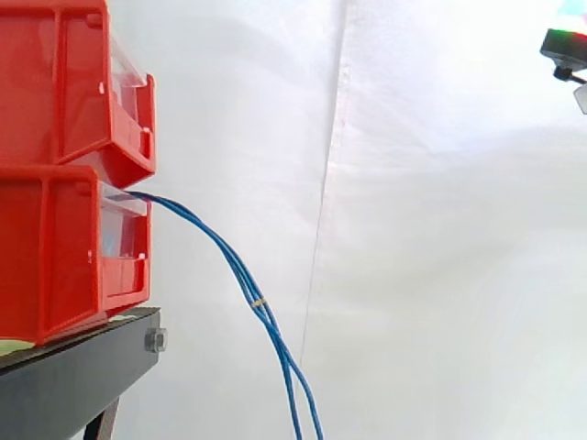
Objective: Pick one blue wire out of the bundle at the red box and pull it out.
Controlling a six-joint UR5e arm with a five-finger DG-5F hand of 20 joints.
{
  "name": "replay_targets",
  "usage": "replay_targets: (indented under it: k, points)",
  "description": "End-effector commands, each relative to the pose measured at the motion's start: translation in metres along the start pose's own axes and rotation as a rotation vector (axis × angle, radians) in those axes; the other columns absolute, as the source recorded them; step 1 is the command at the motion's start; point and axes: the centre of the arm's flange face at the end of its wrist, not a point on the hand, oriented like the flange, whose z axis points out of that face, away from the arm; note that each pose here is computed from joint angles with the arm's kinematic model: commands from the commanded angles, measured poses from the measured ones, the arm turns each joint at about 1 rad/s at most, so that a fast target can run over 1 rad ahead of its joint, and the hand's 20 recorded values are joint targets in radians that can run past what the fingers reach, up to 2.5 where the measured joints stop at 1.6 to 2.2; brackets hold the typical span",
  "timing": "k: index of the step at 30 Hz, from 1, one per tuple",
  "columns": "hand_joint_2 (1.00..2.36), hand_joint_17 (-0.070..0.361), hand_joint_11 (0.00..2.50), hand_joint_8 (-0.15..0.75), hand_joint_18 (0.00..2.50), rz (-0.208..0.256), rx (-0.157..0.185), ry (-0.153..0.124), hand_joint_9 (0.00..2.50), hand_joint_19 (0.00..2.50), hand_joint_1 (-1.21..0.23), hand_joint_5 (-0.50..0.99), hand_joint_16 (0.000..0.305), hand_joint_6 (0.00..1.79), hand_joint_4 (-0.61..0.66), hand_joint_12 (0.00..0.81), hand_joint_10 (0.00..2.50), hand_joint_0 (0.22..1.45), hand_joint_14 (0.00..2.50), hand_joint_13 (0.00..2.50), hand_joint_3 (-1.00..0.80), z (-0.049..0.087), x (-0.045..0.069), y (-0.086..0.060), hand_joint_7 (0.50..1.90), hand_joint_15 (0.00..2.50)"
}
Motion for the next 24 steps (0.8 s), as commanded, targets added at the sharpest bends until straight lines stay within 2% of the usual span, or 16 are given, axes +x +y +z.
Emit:
replay_targets:
  k: [1,4,5,6,9,12,13,16,19,20,22,23,24]
  points:
    - [1.0,0.116,0.11,0.274,0.12,-0.017,0.002,0.005,0.74,0.19,-0.55,-0.16,0.051,0.5,0.32,0.347,0.0,0.48,0.0,0.4,-0.5,0.001,0.003,-0.001,0.77,0.1]
    - [1.0,0.126,0.08,0.285,0.0,-0.041,0.004,0.009,0.66,0.14,-0.55,-0.15,0.056,0.5,0.35,0.38,0.0,0.44,0.0,0.29,-0.5,0.002,0.005,-0.002,0.79,0.06]
    - [1.0,0.126,0.06,0.284,0.0,-0.054,0.021,0.009,0.64,0.13,-0.55,-0.14,0.056,0.5,0.35,0.383,0.0,0.44,0.0,0.26,-0.5,0.007,0.008,-0.01,0.79,0.05]
    - [1.0,0.132,0.02,0.29,0.0,-0.057,0.022,0.009,0.62,0.1,-0.55,-0.14,0.059,0.5,0.36,0.393,0.0,0.42,0.0,0.21,-0.5,0.007,0.008,-0.01,0.79,0.03]
    - [1.0,0.138,0.0,0.293,0.0,-0.073,0.064,0.015,0.56,0.07,-0.56,-0.13,0.061,0.5,0.38,0.401,0.0,0.4,0.0,0.17,-0.5,0.023,0.015,-0.034,0.76,0.03]
    - [1.0,0.141,0.0,0.293,0.0,-0.078,0.081,0.019,0.53,0.06,-0.57,-0.13,0.063,0.5,0.38,0.408,0.0,0.39,0.0,0.15,-0.5,0.029,0.018,-0.044,0.73,0.01]
    - [1.0,0.141,0.0,0.291,0.0,-0.081,0.099,0.024,0.52,0.06,-0.57,-0.13,0.062,0.5,0.38,0.408,0.0,0.39,0.0,0.14,-0.5,0.036,0.022,-0.055,0.72,0.01]
    - [1.0,0.143,0.0,0.286,0.0,-0.083,0.108,0.025,0.46,0.09,-0.54,-0.13,0.064,0.5,0.37,0.409,0.0,0.39,0.0,0.1,-0.5,0.047,0.026,-0.07,0.7,0.03]
    - [1.0,0.144,0.0,0.281,0.0,-0.077,0.085,0.025,0.43,0.08,-0.54,-0.13,0.064,0.5,0.36,0.407,0.0,0.38,0.0,0.06,-0.5,0.059,0.032,-0.079,0.7,0.02]
    - [1.0,0.144,0.0,0.279,0.0,-0.076,0.057,0.016,0.42,0.08,-0.54,-0.13,0.064,0.5,0.35,0.41,0.0,0.38,0.0,0.05,-0.5,0.065,0.033,-0.08,0.69,0.02]
    - [1.0,0.145,0.0,0.279,0.0,-0.074,0.039,0.003,0.4,0.07,-0.54,-0.13,0.065,0.5,0.34,0.409,0.0,0.38,0.0,0.03,-0.5,0.07,0.034,-0.081,0.69,0.03]
    - [1.0,0.146,0.0,0.278,0.0,-0.069,0.017,-0.015,0.39,0.07,-0.54,-0.13,0.065,0.5,0.33,0.411,0.0,0.38,0.0,0.03,-0.5,0.073,0.035,-0.079,0.69,0.03]
    - [1.0,0.146,0.0,0.277,0.0,-0.07,0.011,-0.028,0.39,0.07,-0.54,-0.13,0.065,0.5,0.33,0.412,0.0,0.38,0.0,0.02,-0.5,0.074,0.035,-0.08,0.69,0.02]
